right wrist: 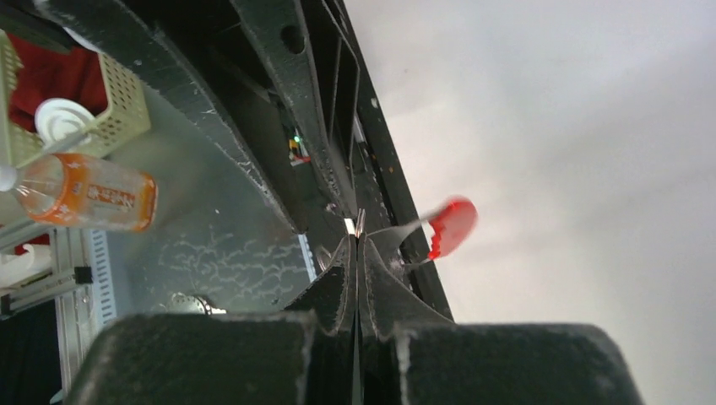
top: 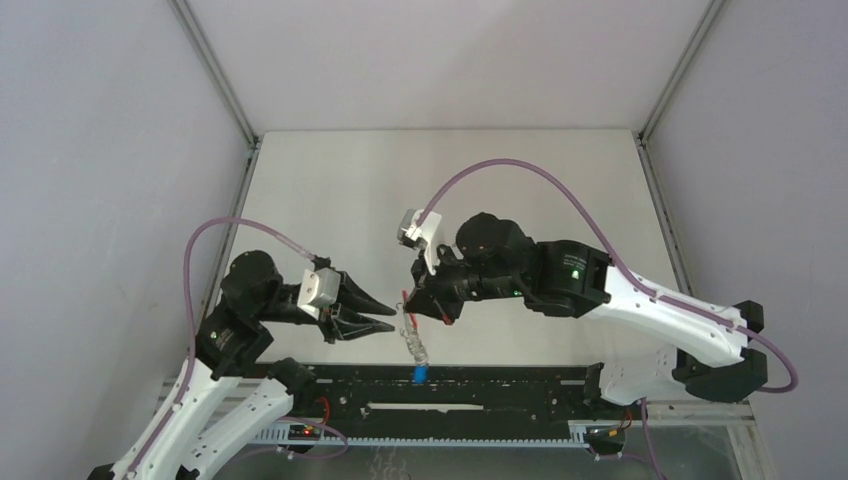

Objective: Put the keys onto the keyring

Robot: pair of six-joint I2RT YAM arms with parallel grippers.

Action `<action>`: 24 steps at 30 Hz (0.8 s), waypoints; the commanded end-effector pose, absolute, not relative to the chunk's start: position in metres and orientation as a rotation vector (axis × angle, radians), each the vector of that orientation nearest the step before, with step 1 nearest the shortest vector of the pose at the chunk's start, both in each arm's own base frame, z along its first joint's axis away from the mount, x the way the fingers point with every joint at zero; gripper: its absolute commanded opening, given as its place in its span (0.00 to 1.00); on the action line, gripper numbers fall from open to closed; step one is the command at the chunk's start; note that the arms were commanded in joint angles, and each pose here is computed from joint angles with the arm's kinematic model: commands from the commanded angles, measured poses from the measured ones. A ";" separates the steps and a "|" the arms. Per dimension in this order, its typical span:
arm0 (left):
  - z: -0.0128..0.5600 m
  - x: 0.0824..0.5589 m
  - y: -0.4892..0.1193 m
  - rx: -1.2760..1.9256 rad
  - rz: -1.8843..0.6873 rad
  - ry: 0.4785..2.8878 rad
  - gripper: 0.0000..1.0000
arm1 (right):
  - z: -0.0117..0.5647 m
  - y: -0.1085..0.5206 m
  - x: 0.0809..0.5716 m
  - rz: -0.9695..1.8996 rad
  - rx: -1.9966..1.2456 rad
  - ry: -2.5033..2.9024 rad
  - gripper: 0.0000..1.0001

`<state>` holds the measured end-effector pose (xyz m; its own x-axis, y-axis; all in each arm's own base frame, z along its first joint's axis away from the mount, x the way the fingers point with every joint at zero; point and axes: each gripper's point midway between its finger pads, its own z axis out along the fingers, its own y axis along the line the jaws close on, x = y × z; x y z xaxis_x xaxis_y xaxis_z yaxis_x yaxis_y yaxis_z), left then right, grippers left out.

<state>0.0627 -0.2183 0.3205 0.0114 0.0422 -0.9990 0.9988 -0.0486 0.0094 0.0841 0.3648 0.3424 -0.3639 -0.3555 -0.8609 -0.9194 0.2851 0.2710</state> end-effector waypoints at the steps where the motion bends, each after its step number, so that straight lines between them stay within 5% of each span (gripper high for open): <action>1: 0.324 0.059 -0.216 1.326 -1.188 1.184 0.31 | 0.338 0.360 0.087 0.934 -1.204 1.939 0.00; 24: 0.306 0.068 -0.206 1.425 -1.031 1.222 0.22 | 0.334 0.379 0.067 0.919 -1.433 1.915 0.00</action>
<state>0.0677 -0.2069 0.2959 0.1156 0.1906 -0.9748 0.9930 -0.0460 0.1087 0.0744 0.3713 0.3155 -0.3098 -0.5925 -0.7436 -0.9478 0.2549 0.1918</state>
